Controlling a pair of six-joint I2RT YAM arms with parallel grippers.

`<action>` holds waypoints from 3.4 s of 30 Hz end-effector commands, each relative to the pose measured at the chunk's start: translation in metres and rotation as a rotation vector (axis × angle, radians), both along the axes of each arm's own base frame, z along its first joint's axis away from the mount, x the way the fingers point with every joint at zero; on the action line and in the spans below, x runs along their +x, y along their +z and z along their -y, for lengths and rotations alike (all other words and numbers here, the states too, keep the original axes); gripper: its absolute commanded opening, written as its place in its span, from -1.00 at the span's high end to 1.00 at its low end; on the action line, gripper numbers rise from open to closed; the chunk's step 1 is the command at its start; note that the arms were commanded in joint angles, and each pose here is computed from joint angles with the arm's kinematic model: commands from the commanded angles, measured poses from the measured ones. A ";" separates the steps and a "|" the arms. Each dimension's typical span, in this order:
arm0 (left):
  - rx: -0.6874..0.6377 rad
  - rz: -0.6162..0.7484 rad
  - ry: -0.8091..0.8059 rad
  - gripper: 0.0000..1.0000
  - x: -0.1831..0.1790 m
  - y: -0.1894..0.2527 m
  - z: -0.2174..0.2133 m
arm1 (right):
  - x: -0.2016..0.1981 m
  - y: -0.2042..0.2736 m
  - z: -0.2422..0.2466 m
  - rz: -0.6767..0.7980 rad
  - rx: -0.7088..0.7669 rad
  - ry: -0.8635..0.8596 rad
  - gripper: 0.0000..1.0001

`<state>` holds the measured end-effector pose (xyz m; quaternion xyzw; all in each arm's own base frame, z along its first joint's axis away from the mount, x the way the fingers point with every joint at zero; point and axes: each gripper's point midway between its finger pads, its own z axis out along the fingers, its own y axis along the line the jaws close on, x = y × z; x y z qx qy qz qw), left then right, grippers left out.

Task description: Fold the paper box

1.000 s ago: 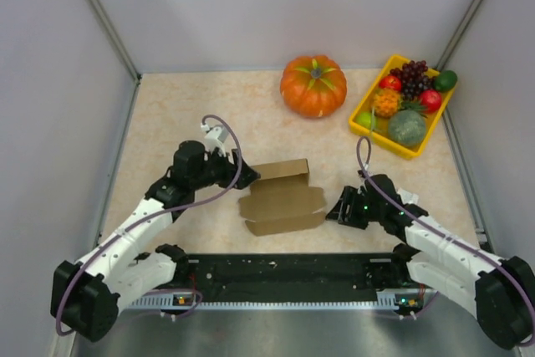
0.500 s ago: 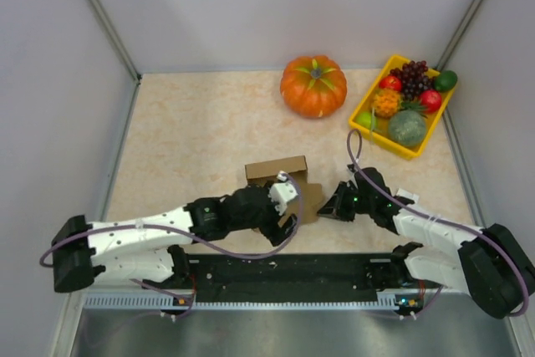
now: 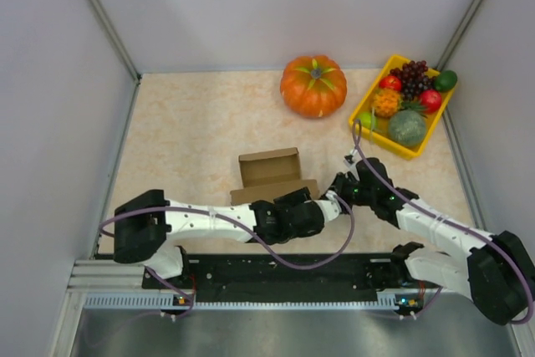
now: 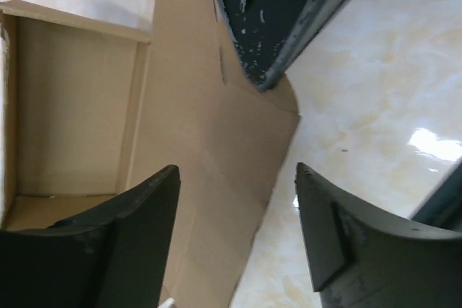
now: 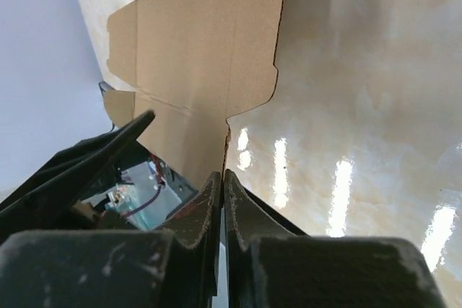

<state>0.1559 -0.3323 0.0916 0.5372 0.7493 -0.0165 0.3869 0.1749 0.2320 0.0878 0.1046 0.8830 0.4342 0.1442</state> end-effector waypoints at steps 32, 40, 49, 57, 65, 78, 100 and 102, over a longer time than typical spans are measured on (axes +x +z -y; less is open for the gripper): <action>-0.712 -0.761 0.974 1.00 0.120 0.141 -0.077 | 0.062 0.095 0.150 0.374 -0.614 -0.403 -0.98; -1.009 -0.957 1.583 1.00 0.149 0.110 -0.132 | 0.063 0.058 0.177 0.261 -0.735 -0.480 -0.98; -1.012 -0.956 1.872 1.00 0.173 0.097 -0.166 | 0.082 0.010 0.244 0.046 -0.759 -0.740 -0.98; -1.138 -0.922 1.939 1.00 0.195 0.113 -0.169 | 0.085 -0.012 0.293 -0.028 -0.888 -0.762 -0.98; -1.111 -0.812 1.980 1.00 0.199 0.121 -0.183 | 0.081 -0.057 0.296 -0.170 -0.901 -0.645 -0.90; -1.119 -0.732 2.046 1.00 0.192 0.118 -0.193 | 0.066 -0.076 0.262 -0.281 -0.823 -0.614 -0.19; -1.116 -0.765 2.126 1.00 0.184 0.111 -0.192 | 0.052 0.053 0.028 0.492 -0.363 -0.072 0.83; -1.120 -0.800 2.127 1.00 0.183 0.111 -0.188 | 0.047 0.095 -0.003 0.697 -0.244 -0.063 0.84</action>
